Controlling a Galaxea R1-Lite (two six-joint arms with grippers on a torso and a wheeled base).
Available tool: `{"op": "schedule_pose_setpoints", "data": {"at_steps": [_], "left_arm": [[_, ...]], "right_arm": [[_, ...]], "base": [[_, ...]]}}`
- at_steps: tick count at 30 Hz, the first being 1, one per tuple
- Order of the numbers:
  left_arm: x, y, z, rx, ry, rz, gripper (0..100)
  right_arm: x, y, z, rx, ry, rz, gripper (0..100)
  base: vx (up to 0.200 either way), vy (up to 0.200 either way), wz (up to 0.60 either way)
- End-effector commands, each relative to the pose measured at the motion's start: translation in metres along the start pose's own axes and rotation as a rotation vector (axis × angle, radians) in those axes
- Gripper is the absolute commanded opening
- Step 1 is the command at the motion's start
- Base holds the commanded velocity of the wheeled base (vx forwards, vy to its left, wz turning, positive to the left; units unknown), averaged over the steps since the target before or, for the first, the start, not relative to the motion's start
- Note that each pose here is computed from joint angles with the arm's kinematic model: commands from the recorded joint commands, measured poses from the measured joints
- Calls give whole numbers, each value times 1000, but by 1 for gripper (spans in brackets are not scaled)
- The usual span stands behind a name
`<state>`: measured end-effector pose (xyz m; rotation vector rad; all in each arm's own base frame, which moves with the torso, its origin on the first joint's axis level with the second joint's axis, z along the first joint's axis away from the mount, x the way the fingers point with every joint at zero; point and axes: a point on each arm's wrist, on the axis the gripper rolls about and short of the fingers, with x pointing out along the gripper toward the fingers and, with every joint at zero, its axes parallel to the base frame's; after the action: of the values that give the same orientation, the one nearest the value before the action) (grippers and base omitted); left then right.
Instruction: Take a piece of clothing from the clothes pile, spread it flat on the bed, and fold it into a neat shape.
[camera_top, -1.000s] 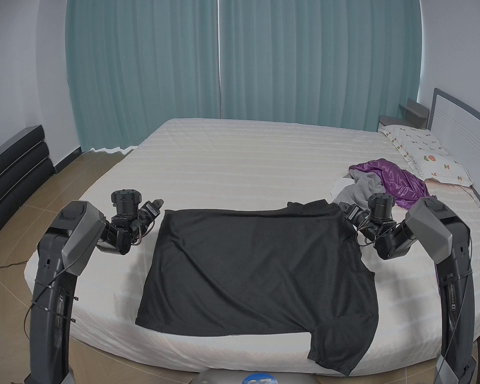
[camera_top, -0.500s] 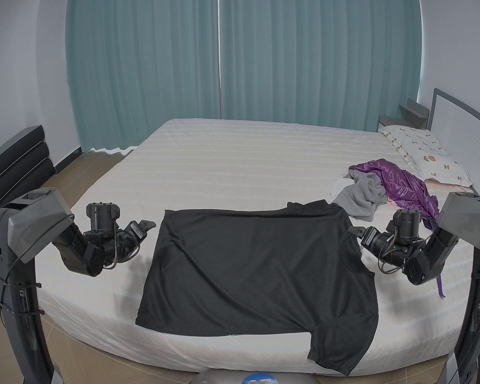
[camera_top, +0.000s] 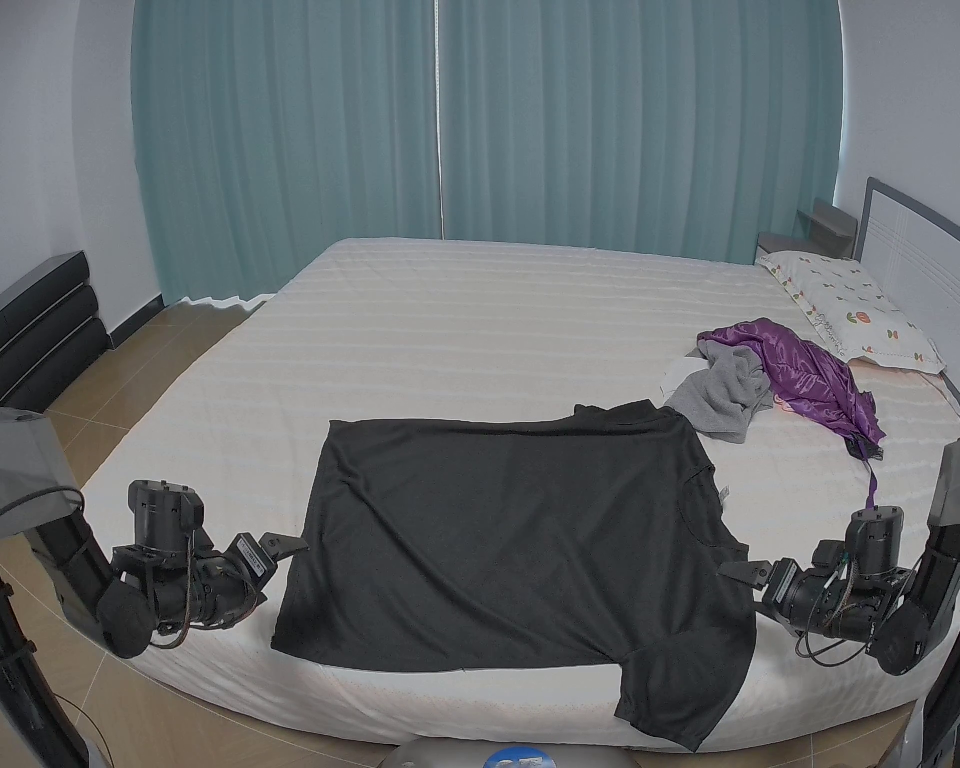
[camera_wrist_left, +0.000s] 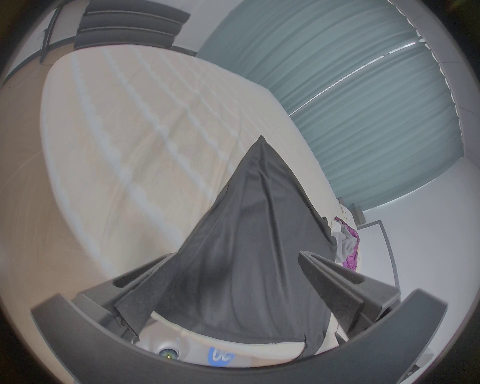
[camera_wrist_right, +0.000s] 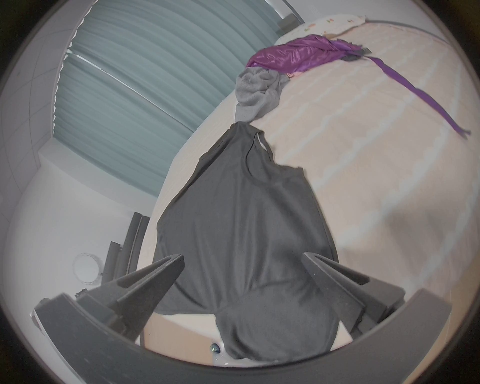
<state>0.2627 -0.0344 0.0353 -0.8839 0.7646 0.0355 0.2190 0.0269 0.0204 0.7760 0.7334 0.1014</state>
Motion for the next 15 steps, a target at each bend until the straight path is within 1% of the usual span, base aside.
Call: {"op": "schedule_pose_setpoints", "data": {"at_steps": [1,3,12,15], "left_arm": [[-17,2,-16,-6,33,-16,100],[-17,1,-16,-4,30,-24,100],[-18,2,-16,-6,32,-25,100],[-18,1,-16,-5,30,-27,100]], "right_arm": [[-16,-2,-13,37,48,10,100],[-15,-1,-14,35,55,13,100],[-13,0,-17,40,69,13,100],[-13,1,-17,39,71,14,100]], "base": [[0,0,0],[0,0,0],[-200,0,0],[0,0,0]]}}
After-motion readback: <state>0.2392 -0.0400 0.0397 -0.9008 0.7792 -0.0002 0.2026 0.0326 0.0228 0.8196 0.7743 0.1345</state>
